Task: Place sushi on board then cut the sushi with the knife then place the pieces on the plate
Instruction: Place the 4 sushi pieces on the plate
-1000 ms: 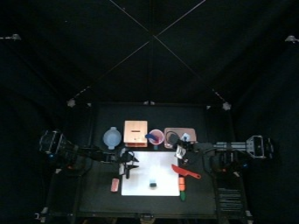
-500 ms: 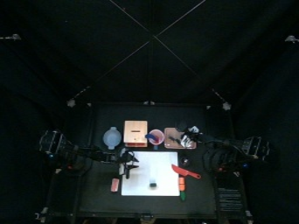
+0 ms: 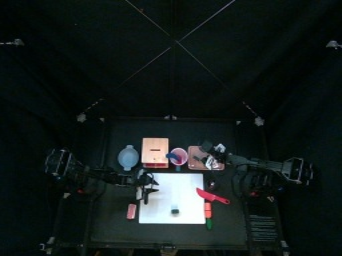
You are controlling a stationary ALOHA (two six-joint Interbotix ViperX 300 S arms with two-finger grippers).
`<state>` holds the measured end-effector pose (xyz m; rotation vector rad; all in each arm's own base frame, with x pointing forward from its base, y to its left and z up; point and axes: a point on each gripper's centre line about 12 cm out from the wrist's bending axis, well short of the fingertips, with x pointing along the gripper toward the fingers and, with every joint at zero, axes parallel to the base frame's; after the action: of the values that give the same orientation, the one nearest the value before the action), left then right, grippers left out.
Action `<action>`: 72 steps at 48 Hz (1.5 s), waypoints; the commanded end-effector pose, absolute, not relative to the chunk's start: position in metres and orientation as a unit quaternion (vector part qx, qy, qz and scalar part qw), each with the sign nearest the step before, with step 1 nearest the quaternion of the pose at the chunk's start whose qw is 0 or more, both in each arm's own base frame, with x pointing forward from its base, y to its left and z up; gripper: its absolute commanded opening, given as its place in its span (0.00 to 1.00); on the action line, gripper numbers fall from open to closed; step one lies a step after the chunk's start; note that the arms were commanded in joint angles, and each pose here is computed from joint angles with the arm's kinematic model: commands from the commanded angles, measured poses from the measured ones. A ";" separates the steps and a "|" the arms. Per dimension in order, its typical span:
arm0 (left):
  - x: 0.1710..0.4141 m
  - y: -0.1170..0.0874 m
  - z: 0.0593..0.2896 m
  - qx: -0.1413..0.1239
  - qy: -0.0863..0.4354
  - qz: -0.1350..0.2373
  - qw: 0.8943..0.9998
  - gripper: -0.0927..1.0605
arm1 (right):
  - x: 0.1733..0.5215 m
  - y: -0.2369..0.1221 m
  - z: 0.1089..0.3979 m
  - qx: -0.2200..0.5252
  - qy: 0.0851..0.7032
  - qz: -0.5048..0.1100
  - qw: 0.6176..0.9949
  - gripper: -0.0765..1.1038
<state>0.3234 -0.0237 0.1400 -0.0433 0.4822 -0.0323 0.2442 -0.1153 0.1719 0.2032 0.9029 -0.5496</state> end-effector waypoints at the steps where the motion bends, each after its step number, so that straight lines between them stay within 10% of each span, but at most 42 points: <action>1: 0.330 -0.023 0.148 -0.024 0.225 -0.014 0.974 0.72 | 0.268 -0.085 0.201 0.072 0.391 -0.208 0.894 0.76; 29: 0.330 -0.024 0.148 -0.025 0.224 -0.015 0.974 0.72 | 0.362 0.099 0.192 0.003 0.405 0.045 0.913 0.76; 72: 0.329 -0.024 0.147 -0.025 0.225 -0.015 0.974 0.72 | 0.414 0.135 0.139 -0.007 0.480 0.035 0.877 0.75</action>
<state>0.3239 -0.0237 0.1406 -0.0464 0.4792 -0.0316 0.4061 0.1337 0.1216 -0.0347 1.0471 0.0678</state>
